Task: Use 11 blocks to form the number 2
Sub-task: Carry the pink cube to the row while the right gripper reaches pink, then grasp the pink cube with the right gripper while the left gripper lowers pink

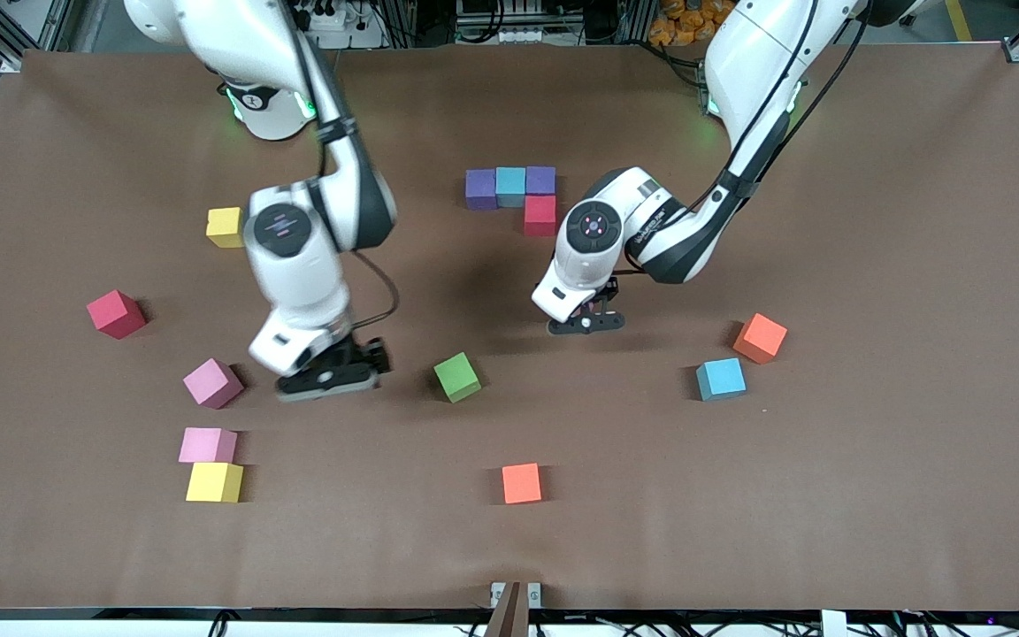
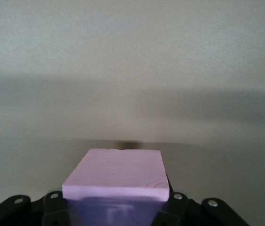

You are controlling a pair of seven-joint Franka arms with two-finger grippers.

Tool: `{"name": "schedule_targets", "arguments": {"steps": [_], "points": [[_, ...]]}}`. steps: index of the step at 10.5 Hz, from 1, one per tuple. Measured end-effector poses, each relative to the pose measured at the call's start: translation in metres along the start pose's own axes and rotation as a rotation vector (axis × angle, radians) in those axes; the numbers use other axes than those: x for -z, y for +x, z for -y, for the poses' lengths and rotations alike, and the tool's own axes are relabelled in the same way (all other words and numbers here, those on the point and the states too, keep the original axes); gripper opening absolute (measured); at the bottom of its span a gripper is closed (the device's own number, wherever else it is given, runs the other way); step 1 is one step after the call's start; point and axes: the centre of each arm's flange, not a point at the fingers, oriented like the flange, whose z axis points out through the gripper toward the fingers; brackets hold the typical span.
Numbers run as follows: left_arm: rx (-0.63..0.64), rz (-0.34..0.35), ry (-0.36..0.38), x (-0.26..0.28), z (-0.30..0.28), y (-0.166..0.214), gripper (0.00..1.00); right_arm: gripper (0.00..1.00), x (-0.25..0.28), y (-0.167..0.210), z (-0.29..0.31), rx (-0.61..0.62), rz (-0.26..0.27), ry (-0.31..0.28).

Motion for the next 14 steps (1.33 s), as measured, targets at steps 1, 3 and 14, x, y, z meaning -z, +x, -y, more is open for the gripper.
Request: {"name": "schedule_targets", "arguments": {"steps": [1, 3, 14], "points": [[0.001, -0.003, -0.010, -0.001, -0.001, -0.009, 0.63, 1.00, -0.005, 0.000, -0.028, 0.055, 0.027, 0.015], [-0.018, -0.007, -0.016, 0.009, -0.007, -0.029, 0.63, 1.00, -0.012, -0.004, -0.077, 0.197, 0.078, 0.063], [-0.062, -0.026, 0.022, 0.010, -0.017, -0.075, 0.63, 1.00, -0.077, -0.095, -0.261, 0.451, 0.187, 0.293]]}}
